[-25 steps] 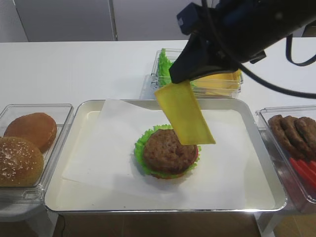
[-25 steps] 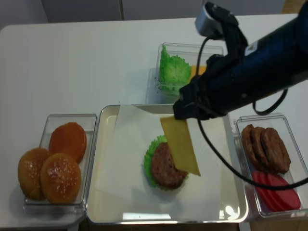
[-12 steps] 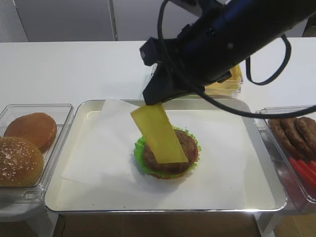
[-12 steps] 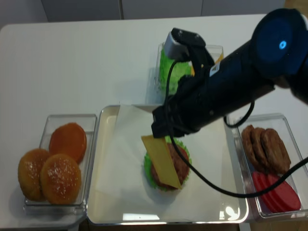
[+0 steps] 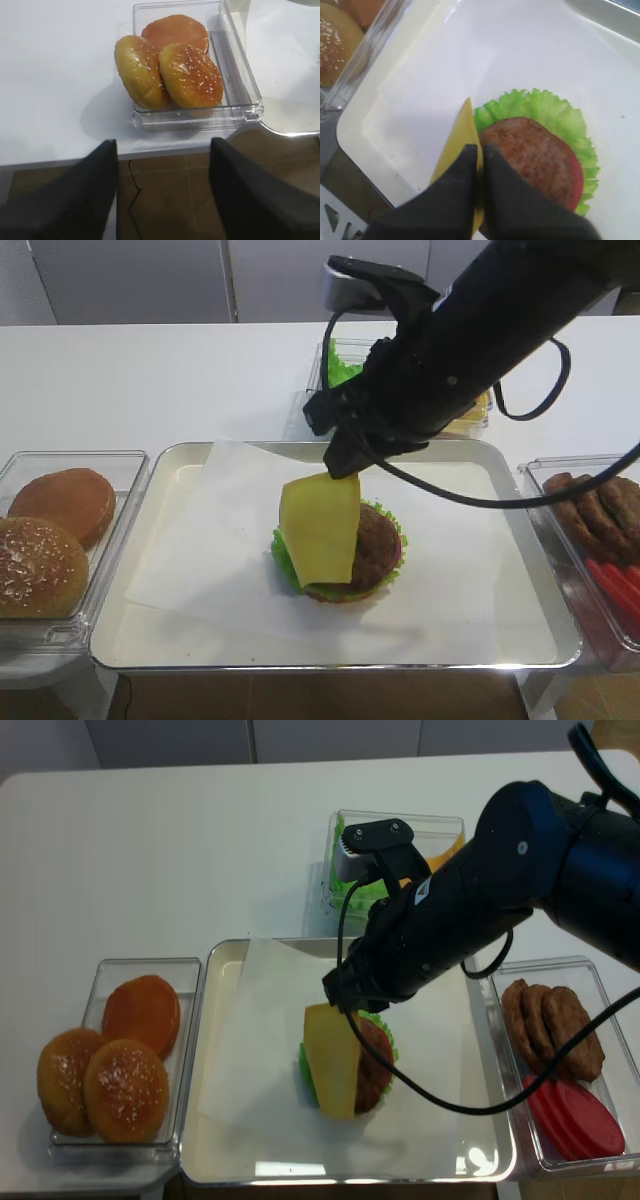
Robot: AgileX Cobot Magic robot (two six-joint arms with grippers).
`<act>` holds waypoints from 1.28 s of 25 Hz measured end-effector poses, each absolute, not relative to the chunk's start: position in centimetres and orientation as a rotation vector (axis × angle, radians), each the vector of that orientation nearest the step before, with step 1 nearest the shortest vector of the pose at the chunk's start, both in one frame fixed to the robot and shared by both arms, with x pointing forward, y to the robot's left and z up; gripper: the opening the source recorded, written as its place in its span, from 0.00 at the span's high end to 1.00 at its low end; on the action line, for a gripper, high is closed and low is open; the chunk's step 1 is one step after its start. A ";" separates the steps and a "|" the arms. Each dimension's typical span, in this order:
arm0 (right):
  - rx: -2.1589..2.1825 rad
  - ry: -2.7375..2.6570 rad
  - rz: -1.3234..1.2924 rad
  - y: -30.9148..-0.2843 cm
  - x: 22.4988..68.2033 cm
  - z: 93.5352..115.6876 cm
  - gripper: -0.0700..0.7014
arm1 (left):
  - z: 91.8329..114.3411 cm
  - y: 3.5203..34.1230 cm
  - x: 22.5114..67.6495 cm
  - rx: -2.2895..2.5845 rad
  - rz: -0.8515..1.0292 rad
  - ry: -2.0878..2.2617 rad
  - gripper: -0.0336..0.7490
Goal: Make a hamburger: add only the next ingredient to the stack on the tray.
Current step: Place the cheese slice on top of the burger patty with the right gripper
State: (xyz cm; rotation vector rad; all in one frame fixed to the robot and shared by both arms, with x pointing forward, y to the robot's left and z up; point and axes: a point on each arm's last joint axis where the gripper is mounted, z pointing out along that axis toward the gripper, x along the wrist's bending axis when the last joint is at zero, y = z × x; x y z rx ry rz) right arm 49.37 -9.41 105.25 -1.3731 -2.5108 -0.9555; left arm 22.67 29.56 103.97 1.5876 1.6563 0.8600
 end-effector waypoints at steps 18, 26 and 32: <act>-1.304 -2.779 -0.825 -10.7 50.0 104.5 0.86 | 104.0 29.6 22.7 1.588 0.860 1.656 0.41; -1.311 -2.783 -0.851 -10.6 50.1 104.6 0.86 | 104.0 29.6 22.7 1.588 0.860 1.656 0.41; -1.331 -2.753 -0.839 -10.2 50.6 103.6 0.86 | 104.0 29.6 22.7 1.588 0.860 1.656 0.41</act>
